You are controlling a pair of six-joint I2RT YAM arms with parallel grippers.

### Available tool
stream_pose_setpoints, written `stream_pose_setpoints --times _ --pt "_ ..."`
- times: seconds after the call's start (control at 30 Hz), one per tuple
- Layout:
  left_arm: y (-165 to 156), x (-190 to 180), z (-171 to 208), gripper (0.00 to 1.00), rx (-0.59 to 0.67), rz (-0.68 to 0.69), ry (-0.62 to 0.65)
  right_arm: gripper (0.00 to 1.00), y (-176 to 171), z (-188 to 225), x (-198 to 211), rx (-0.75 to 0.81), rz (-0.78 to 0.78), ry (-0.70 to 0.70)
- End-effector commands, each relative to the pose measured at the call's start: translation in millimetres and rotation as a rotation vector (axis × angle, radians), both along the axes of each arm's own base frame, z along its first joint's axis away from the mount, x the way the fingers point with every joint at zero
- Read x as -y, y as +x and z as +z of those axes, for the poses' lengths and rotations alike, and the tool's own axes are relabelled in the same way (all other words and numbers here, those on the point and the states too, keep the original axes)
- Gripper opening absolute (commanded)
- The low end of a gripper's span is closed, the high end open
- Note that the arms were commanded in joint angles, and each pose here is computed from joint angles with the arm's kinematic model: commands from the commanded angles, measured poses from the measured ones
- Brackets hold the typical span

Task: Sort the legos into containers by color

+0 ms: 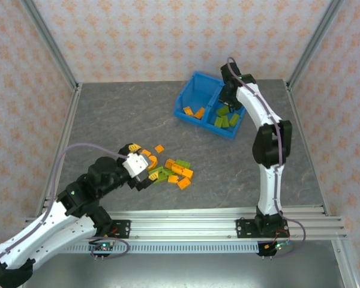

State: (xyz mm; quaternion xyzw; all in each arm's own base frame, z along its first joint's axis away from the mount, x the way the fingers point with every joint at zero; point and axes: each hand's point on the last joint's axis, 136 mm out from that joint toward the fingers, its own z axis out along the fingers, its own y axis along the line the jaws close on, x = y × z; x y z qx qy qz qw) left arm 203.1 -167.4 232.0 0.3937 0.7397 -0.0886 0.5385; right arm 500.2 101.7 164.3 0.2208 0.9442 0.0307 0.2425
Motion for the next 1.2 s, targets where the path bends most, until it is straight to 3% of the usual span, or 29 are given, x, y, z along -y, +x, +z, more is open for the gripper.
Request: stream_pose_setpoints --times 0.0,0.13,0.27,0.4,0.47,0.6,0.67,0.83,0.97,1.17 --pt "33.3 -17.9 17.0 1.0 -0.086 0.301 -0.138 0.46 -34.9 74.9 -34.4 0.171 0.107 0.147" --pt "59.2 -25.7 -1.1 1.0 -0.309 0.523 -0.159 0.56 -98.9 99.9 -87.2 0.242 0.34 0.312" --pt "85.0 -33.9 -35.4 1.0 -0.555 0.675 -0.182 0.6 -178.9 93.4 -138.2 0.11 0.612 0.473" --pt "103.8 -17.6 -59.0 1.0 -0.642 0.631 -0.11 0.68 -248.8 85.4 -166.3 0.003 0.836 0.538" --pt "113.3 -5.2 -76.0 1.0 -0.698 0.574 -0.016 0.71 -272.2 83.1 -172.3 -0.036 0.894 0.592" --pt "131.4 -3.8 -115.5 1.0 -0.771 0.516 0.227 0.76 -293.8 80.5 -171.6 -0.071 0.93 0.628" --pt "142.6 -3.9 -127.5 0.99 -0.769 0.494 0.286 0.79 -297.7 80.4 -169.1 -0.067 0.926 0.631" --pt "163.8 -2.7 -150.9 0.91 -0.806 0.433 0.33 0.9 -313.8 79.0 -168.2 -0.086 0.957 0.675" --pt "167.9 1.0 -170.5 0.84 -0.857 0.378 0.358 0.97 -315.0 70.1 -158.3 -0.092 0.939 0.616" --pt "169.1 1.9 -190.9 0.69 -0.908 0.348 0.385 0.99 -312.8 61.9 -153.7 -0.103 0.915 0.581"
